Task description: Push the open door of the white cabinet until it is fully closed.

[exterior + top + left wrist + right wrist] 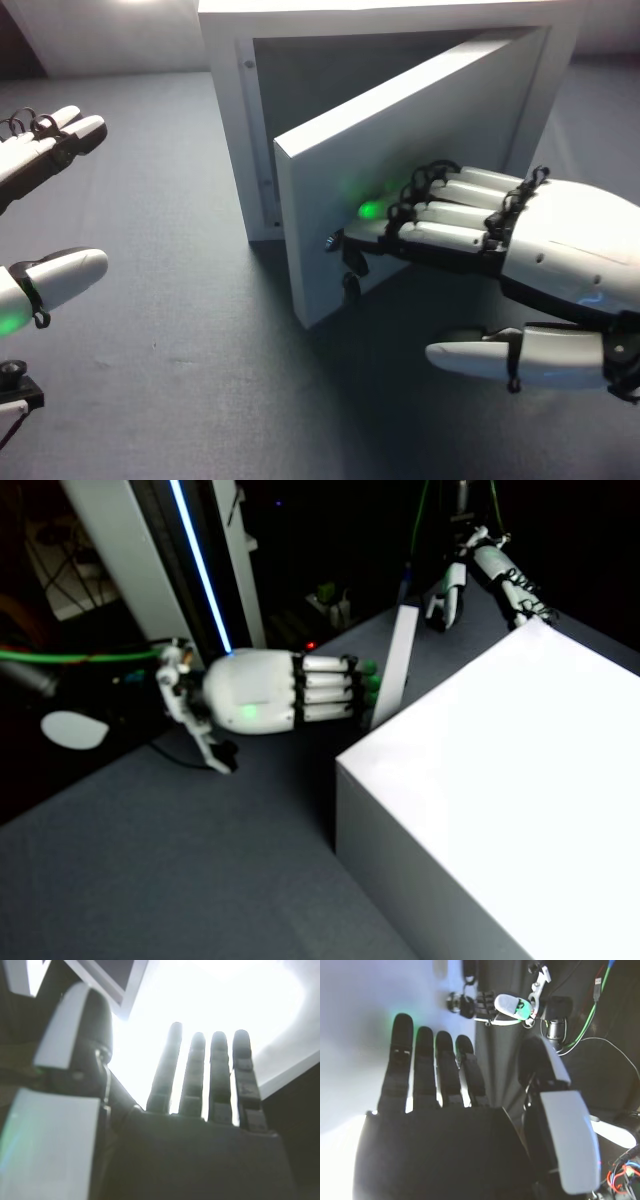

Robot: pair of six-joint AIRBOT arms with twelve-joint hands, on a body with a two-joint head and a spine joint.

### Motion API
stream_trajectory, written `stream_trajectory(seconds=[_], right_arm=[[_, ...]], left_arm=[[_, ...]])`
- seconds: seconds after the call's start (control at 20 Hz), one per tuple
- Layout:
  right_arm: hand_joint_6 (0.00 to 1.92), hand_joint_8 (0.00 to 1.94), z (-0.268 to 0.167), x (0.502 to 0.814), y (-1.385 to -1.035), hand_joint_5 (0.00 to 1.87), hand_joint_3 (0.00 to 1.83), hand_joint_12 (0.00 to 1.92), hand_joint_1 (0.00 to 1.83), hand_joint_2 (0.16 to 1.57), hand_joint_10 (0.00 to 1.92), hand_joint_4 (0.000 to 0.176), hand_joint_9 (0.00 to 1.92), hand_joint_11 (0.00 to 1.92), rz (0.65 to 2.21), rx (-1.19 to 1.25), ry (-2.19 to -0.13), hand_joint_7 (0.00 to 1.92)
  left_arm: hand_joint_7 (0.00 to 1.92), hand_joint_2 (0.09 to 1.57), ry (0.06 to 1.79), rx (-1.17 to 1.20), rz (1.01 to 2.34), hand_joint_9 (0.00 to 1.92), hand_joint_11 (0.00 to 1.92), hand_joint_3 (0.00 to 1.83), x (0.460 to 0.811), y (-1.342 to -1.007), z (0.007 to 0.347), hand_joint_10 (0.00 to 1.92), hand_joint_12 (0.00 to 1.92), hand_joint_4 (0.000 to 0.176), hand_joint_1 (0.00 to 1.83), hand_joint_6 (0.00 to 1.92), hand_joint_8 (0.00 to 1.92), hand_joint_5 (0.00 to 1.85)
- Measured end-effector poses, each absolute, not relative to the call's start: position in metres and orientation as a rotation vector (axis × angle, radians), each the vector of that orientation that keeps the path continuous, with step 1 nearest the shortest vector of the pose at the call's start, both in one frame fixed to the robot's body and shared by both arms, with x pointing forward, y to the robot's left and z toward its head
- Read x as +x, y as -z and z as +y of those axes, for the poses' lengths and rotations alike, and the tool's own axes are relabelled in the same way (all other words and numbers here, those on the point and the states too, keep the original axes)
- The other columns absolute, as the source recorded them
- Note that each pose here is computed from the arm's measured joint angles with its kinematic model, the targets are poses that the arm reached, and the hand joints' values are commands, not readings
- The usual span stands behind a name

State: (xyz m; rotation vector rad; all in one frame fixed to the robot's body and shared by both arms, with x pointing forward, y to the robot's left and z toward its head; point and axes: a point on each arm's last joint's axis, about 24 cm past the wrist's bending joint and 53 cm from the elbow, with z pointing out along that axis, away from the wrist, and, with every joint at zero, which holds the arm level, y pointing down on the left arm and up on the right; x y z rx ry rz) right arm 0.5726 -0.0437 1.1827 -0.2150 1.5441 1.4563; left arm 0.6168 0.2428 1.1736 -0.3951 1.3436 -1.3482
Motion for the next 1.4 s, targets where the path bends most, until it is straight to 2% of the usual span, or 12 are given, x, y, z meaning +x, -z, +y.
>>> stream_trajectory(seconds=[0.2, 0.3, 0.4, 0.5, 0.6, 0.8, 0.9, 1.05, 1.15, 1.3, 1.35, 1.4], right_arm=[[0.0, 0.0, -0.036, 0.581, -1.186, 0.2, 0.0, 0.74, 0.57, 1.3, 0.16, 0.0, 0.12, 0.0, 1.532, -0.214, -1.457, 0.18], [0.0, 0.0, -0.03, 0.585, -1.185, 0.17, 0.0, 0.84, 0.61, 1.26, 0.09, 0.0, 0.16, 0.0, 1.535, -0.214, -1.457, 0.17], [0.0, 0.0, -0.026, 0.589, -1.181, 0.12, 0.0, 0.76, 0.6, 1.26, 0.04, 0.0, 0.14, 0.0, 1.547, -0.218, -1.449, 0.11], [0.0, 0.0, -0.023, 0.594, -1.18, 0.06, 0.0, 0.33, 0.56, 1.3, 0.0, 0.0, 0.02, 0.0, 1.551, -0.216, -1.442, 0.01], [0.0, 0.0, -0.021, 0.597, -1.183, 0.07, 0.0, 0.03, 0.54, 1.31, 0.0, 0.0, 0.0, 0.0, 1.546, -0.208, -1.435, 0.0], [0.0, 0.0, -0.027, 0.609, -1.18, 0.0, 0.01, 0.0, 0.3, 1.35, 0.0, 0.0, 0.0, 0.0, 1.544, -0.162, -1.383, 0.0], [0.0, 0.0, -0.03, 0.613, -1.181, 0.0, 0.0, 0.0, 0.34, 1.34, 0.0, 0.0, 0.0, 0.0, 1.539, -0.149, -1.367, 0.0], [0.0, 0.0, -0.03, 0.614, -1.18, 0.0, 0.0, 0.0, 0.41, 1.32, 0.0, 0.0, 0.0, 0.0, 1.544, -0.143, -1.365, 0.0], [0.0, 0.0, -0.027, 0.61, -1.179, 0.0, 0.01, 0.0, 0.34, 1.34, 0.0, 0.0, 0.0, 0.0, 1.548, -0.15, -1.375, 0.0], [0.02, 0.0, -0.014, 0.591, -1.183, 0.07, 0.0, 0.02, 0.54, 1.3, 0.0, 0.0, 0.0, 0.03, 1.541, -0.193, -1.448, 0.0], [0.02, 0.01, -0.011, 0.586, -1.186, 0.1, 0.02, 0.37, 0.6, 1.25, 0.03, 0.0, 0.07, 0.0, 1.537, -0.195, -1.472, 0.03], [0.01, 0.0, -0.009, 0.581, -1.19, 0.08, 0.01, 0.4, 0.56, 1.26, 0.02, 0.0, 0.09, 0.0, 1.523, -0.197, -1.495, 0.03]], left_arm=[[0.0, 1.29, 1.349, -0.394, 1.338, 0.02, 0.0, 0.0, 0.616, -1.175, 0.244, 0.0, 0.36, 0.03, 0.34, 0.0, 0.0, 0.08], [0.0, 1.28, 1.348, -0.395, 1.337, 0.0, 0.0, 0.0, 0.616, -1.175, 0.244, 0.0, 0.26, 0.035, 0.38, 0.0, 0.0, 0.08], [0.0, 1.28, 1.348, -0.394, 1.336, 0.01, 0.0, 0.0, 0.616, -1.174, 0.244, 0.0, 0.29, 0.029, 0.39, 0.0, 0.0, 0.08], [0.0, 1.27, 1.348, -0.394, 1.336, 0.03, 0.0, 0.0, 0.616, -1.174, 0.244, 0.01, 0.4, 0.008, 0.41, 0.0, 0.0, 0.11], [0.01, 1.27, 1.348, -0.394, 1.336, 0.03, 0.0, 0.0, 0.616, -1.175, 0.244, 0.0, 0.43, 0.016, 0.41, 0.0, 0.0, 0.11], [0.01, 1.27, 1.348, -0.394, 1.336, 0.02, 0.0, 0.0, 0.616, -1.174, 0.244, 0.0, 0.4, 0.024, 0.44, 0.0, 0.0, 0.11], [0.02, 1.27, 1.347, -0.395, 1.337, 0.03, 0.0, 0.0, 0.616, -1.174, 0.245, 0.0, 0.34, 0.005, 0.5, 0.0, 0.0, 0.12], [0.02, 1.27, 1.347, -0.396, 1.337, 0.03, 0.0, 0.0, 0.616, -1.174, 0.245, 0.0, 0.33, 0.006, 0.46, 0.0, 0.0, 0.12], [0.02, 1.27, 1.347, -0.396, 1.336, 0.02, 0.0, 0.0, 0.616, -1.174, 0.245, 0.0, 0.26, 0.011, 0.47, 0.0, 0.0, 0.12], [0.02, 1.27, 1.344, -0.398, 1.336, 0.02, 0.0, 0.0, 0.615, -1.173, 0.246, 0.0, 0.28, 0.01, 0.46, 0.0, 0.0, 0.12], [0.02, 1.27, 1.342, -0.404, 1.333, 0.02, 0.0, 0.0, 0.615, -1.172, 0.247, 0.0, 0.29, 0.002, 0.45, 0.0, 0.0, 0.12], [0.01, 1.28, 1.341, -0.415, 1.329, 0.01, 0.0, 0.0, 0.615, -1.171, 0.249, 0.0, 0.22, 0.002, 0.45, 0.0, 0.0, 0.12]])
